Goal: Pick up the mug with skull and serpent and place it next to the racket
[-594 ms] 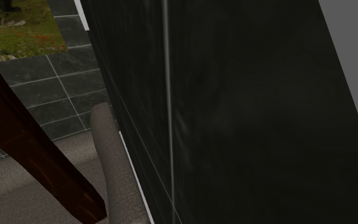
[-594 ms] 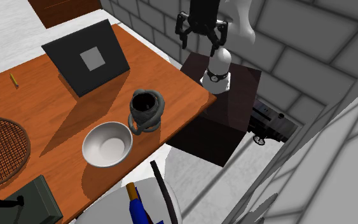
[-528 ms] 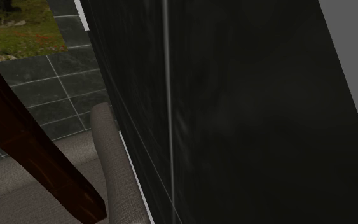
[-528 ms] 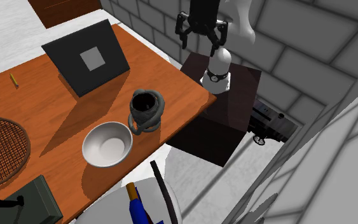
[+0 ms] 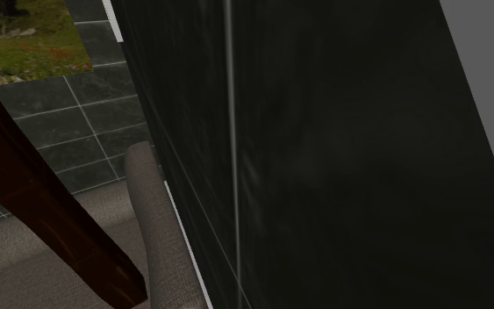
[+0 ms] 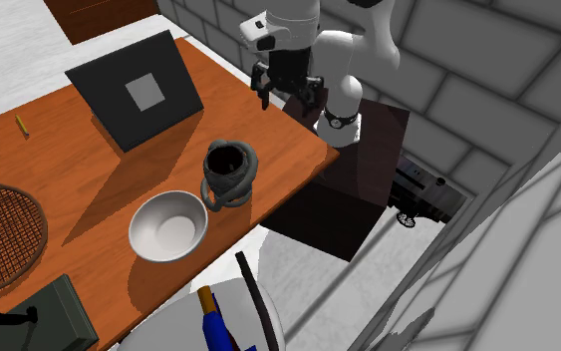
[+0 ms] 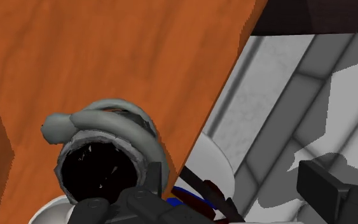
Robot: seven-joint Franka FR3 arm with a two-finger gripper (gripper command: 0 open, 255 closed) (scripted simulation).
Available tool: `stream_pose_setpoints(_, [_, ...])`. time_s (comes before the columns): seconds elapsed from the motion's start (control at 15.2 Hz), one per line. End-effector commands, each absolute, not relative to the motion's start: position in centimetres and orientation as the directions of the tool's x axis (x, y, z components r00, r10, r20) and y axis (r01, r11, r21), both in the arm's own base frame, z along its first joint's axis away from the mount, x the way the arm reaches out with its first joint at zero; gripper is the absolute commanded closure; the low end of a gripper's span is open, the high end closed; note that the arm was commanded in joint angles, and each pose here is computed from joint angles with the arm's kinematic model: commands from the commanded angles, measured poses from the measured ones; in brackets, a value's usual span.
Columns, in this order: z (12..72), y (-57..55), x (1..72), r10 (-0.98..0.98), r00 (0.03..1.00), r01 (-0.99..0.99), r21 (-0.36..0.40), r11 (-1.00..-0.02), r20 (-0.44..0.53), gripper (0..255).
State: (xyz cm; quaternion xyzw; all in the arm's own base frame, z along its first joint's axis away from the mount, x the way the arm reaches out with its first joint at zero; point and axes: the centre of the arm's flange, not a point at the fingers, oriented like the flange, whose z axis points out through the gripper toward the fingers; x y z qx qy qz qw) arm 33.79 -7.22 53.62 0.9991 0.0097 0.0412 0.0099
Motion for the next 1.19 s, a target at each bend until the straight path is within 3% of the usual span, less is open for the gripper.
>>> stream_pose_setpoints(0.0, [51.7, -8.6, 34.9, 0.03, 0.997, 0.028, 0.027, -0.999, 0.077, 0])
stream_pose_setpoints(0.66, [41.2, -14.5, 40.2, 0.076, 0.996, 0.074, 0.056, -0.996, 0.046, 0])
stream_pose_setpoints(1.12, [37.9, -14.8, 40.4, 0.077, 0.996, 0.074, 0.057, -0.996, 0.046, 0])
